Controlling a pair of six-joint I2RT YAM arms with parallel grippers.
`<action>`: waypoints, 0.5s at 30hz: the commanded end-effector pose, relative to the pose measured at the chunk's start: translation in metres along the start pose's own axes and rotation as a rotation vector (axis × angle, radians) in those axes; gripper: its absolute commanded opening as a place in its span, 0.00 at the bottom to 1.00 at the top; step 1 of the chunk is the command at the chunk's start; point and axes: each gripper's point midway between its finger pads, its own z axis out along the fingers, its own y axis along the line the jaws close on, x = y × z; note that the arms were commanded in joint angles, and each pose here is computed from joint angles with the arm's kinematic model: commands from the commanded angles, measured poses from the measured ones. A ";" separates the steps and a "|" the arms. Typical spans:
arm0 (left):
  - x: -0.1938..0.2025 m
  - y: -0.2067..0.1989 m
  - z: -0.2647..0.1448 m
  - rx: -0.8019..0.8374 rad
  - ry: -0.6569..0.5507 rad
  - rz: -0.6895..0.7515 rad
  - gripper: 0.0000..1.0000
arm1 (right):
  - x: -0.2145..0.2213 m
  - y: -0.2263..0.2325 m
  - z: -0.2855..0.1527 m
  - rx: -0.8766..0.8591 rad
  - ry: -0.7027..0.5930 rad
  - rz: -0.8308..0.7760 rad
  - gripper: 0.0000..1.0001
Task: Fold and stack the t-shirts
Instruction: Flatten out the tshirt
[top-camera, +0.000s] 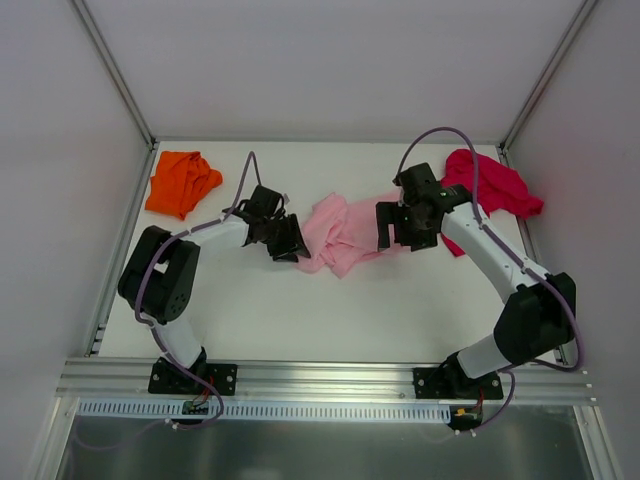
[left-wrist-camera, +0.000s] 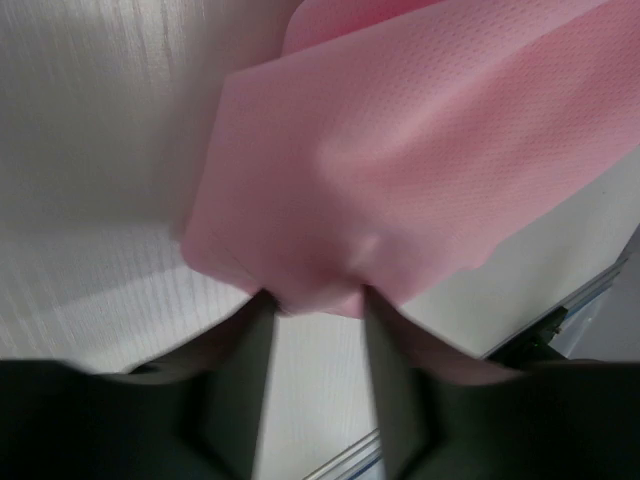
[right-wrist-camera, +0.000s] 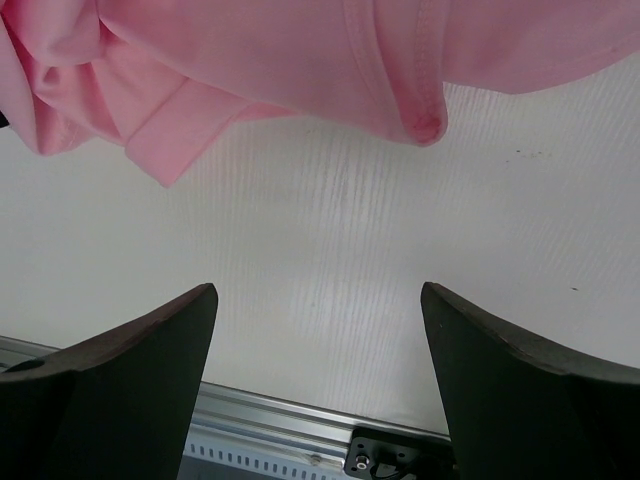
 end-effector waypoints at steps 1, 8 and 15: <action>-0.009 -0.015 -0.001 0.025 -0.023 0.057 0.30 | -0.002 0.001 -0.019 -0.014 -0.041 0.008 0.88; -0.035 -0.033 -0.037 -0.009 -0.151 0.115 0.00 | 0.005 0.002 -0.013 -0.029 -0.022 0.003 0.89; -0.069 -0.071 -0.139 -0.022 -0.436 0.159 0.00 | 0.023 0.000 0.006 -0.032 0.030 0.006 0.88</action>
